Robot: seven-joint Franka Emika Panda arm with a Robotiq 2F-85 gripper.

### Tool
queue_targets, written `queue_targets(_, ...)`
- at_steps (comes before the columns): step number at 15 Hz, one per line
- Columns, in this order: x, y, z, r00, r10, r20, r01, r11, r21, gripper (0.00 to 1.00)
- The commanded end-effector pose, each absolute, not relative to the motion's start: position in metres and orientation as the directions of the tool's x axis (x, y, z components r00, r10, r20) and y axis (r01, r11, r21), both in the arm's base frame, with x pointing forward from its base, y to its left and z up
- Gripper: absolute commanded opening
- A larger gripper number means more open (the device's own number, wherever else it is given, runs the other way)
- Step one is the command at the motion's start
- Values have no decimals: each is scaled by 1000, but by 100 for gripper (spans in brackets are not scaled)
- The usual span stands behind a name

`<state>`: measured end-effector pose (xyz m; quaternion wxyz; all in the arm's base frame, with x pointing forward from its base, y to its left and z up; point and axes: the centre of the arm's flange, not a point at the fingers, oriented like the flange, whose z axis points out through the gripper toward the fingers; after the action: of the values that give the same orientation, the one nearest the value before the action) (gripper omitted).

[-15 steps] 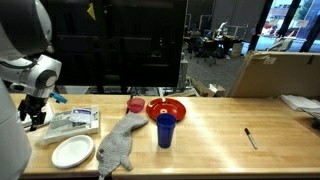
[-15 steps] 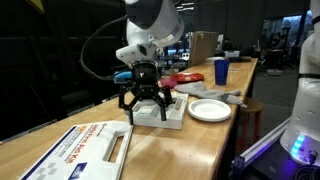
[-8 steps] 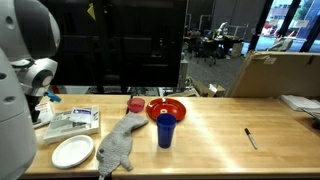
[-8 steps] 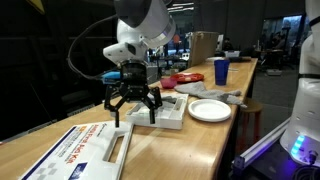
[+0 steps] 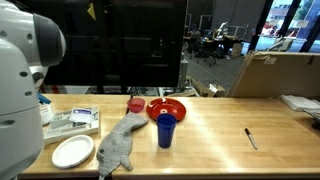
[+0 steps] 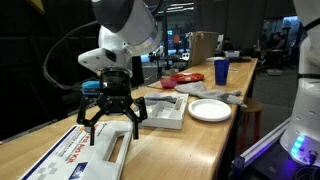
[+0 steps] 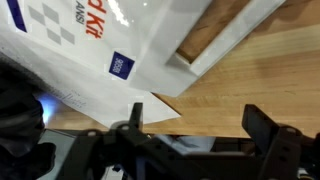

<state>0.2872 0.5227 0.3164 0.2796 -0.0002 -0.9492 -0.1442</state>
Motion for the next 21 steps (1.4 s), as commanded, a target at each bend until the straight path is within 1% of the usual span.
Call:
queue_targets(1, 284, 527, 316, -843, -86, 531, 73, 960, 271, 100)
queue_targets(5, 278, 533, 316, -849, -79, 522, 67, 965, 255, 100)
queue_targets(8, 276, 535, 313, -869, 7, 495, 110, 978, 180, 100)
queue_targets(10, 277, 539, 315, -885, 105, 453, 187, 973, 139, 100)
queue_targets(12, 276, 545, 318, -889, 169, 425, 247, 959, 136, 100)
queue_targets(15, 271, 551, 317, -902, 224, 370, 282, 953, 111, 100)
queue_targets(17, 264, 550, 318, -907, 244, 343, 287, 955, 78, 100)
queue_targets(21, 248, 548, 320, -944, 202, 260, 207, 978, -10, 100)
